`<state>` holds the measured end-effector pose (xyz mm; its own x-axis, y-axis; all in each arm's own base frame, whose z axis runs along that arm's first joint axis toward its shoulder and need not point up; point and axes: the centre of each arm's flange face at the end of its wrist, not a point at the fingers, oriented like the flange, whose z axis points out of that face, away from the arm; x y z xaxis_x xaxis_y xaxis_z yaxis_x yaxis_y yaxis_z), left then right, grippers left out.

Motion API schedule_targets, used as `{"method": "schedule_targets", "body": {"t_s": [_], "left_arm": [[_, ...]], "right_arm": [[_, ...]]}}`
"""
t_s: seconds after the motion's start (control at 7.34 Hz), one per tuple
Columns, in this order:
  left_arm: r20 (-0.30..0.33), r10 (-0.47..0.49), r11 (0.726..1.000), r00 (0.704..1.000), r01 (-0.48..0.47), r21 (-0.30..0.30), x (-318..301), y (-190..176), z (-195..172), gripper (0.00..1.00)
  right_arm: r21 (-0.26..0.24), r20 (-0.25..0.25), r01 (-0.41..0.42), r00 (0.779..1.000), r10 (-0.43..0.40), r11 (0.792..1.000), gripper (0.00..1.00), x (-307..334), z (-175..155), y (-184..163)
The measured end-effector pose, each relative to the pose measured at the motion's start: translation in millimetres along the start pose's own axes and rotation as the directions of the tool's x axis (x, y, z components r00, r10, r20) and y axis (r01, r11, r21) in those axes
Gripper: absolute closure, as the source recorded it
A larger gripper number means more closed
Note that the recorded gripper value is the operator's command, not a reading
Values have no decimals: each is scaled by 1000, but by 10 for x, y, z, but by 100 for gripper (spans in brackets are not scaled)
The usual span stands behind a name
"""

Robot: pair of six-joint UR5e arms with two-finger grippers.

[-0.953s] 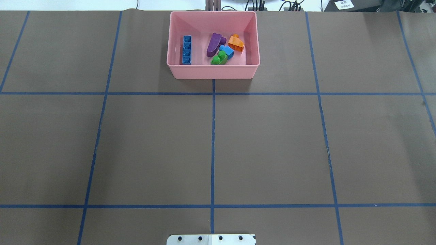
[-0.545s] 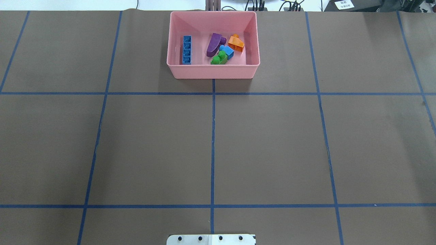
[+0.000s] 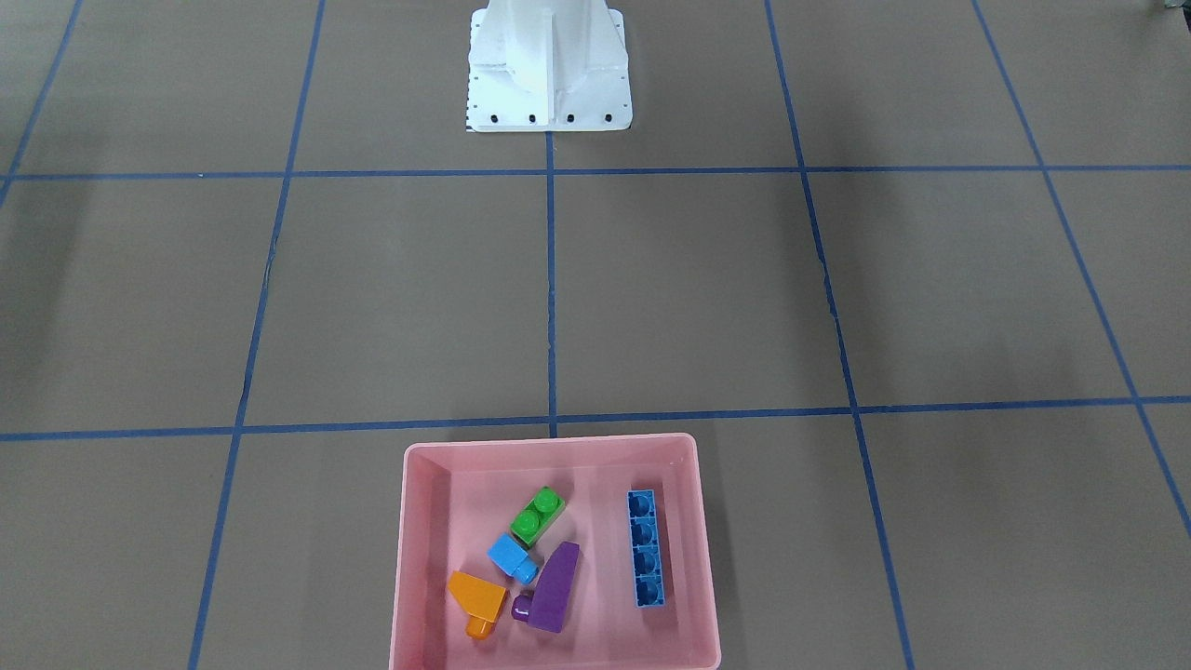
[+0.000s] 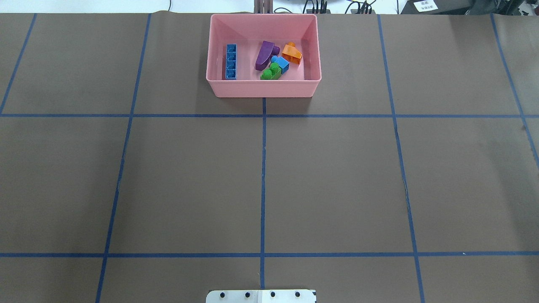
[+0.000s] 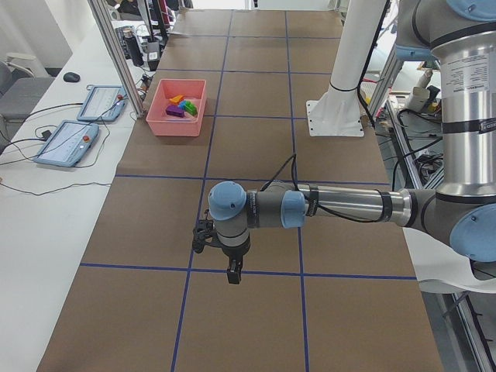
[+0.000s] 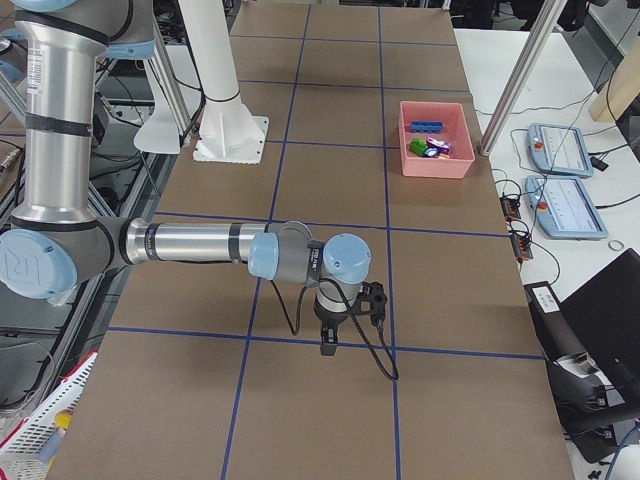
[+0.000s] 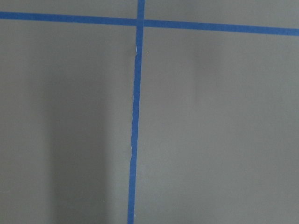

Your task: Put all blocks into box

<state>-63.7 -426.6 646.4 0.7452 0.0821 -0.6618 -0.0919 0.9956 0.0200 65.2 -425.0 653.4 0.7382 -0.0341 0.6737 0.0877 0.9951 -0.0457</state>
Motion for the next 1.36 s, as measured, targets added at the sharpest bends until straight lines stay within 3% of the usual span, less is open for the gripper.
{"method": "schedule_targets", "body": {"t_s": [1.09, 1.36], "left_arm": [[-47, 13, 1000, 999, -12, 20, 96, -61, -62, 0], [-47, 27, 999, 999, -25, 33, 111, -80, -80, 0]], "right_arm": [[0, 0, -16, 1000, 16, 1000, 0, 25, 28, 11], [0, 19, -18, 1000, 18, 1000, 0, 17, 39, -3]]}}
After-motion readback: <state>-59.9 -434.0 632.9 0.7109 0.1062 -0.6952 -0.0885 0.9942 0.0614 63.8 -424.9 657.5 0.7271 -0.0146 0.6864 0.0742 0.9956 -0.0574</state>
